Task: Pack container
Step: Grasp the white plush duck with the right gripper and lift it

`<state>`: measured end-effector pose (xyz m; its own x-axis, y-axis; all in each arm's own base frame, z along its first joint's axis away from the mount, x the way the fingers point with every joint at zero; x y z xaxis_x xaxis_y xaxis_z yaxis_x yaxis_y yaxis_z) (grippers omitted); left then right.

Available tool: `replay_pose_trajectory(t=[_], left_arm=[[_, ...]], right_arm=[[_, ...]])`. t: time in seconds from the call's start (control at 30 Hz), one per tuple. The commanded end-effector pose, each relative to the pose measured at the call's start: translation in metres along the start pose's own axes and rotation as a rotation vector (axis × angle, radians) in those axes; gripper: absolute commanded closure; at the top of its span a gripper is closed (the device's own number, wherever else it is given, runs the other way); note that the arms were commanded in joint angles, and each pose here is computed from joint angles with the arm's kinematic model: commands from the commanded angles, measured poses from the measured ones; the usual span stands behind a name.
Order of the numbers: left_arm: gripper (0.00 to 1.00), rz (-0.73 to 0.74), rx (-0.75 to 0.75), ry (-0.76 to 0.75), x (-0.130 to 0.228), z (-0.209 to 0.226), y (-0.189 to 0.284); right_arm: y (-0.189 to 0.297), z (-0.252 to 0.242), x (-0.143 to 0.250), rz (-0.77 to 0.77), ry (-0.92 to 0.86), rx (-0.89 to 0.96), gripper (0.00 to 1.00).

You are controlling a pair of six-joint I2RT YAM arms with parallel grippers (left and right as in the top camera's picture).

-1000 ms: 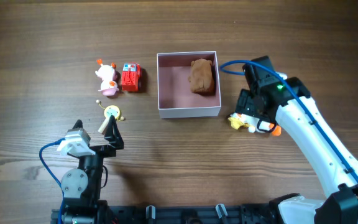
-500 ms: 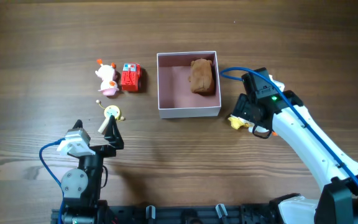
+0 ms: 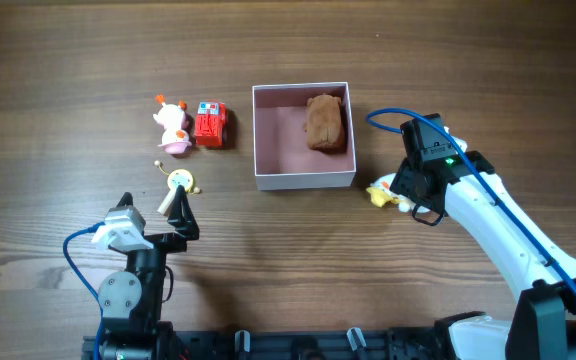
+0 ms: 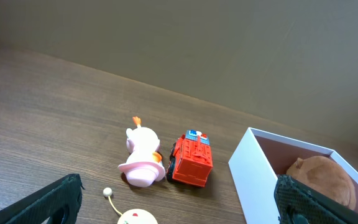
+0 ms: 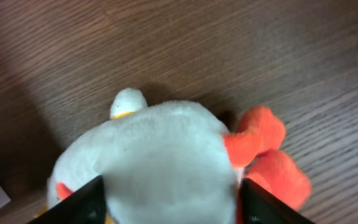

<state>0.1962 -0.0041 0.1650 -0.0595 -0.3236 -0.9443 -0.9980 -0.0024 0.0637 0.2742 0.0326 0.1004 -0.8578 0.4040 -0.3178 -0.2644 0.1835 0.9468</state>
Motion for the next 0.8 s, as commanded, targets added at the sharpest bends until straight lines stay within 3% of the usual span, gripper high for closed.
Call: replay_pose_trajectory(t=[0.0, 0.07, 0.23, 0.3, 0.4, 0.57, 0.77], left_arm=[[0.0, 0.001, 0.005, -0.016, 0.0021, 0.0005, -0.0002], [0.0, 0.001, 0.005, -0.016, 0.0021, 0.0006, -0.0002], [0.0, 0.001, 0.005, -0.016, 0.0021, 0.0006, -0.0002], [0.0, 0.001, 0.005, -0.016, 0.0021, 0.0006, -0.0002], [0.0, 0.001, 0.005, -0.016, 0.0021, 0.0005, -0.0002], [0.0, 0.001, 0.005, -0.016, 0.0021, 0.0005, -0.0002], [0.0, 0.001, 0.005, -0.016, 0.0021, 0.0005, -0.0002]], right_arm=[[-0.0038, 0.0022, 0.0032, 0.023, 0.008, -0.019, 0.7], [-0.0038, 0.0021, 0.0032, 0.023, 0.012, -0.018, 0.94], [-0.0038, 0.0018, 0.0036, 0.025, 0.038, -0.017, 0.95], [-0.0038, 0.0014, 0.0041, 0.027, 0.038, -0.015, 0.37], [-0.0038, 0.0013, 0.0043, 0.028, 0.034, -0.014, 0.24], [-0.0039, 0.0021, 0.0031, 0.022, 0.032, -0.018, 0.25], [-0.0115, 0.0031, 0.0051, 0.004, 0.027, -0.033, 0.45]])
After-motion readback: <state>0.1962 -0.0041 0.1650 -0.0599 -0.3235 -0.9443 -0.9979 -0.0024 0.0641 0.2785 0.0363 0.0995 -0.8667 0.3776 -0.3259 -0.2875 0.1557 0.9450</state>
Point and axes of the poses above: each gripper's point midway between its finger pads, its own y axis back along the fingers, its own z axis along the line the jaws close on, x = y × z, the point moved 5 cm from there along y, back along the fingers, and after that the axes turned 1 degree about y, right-handed, at the moved point
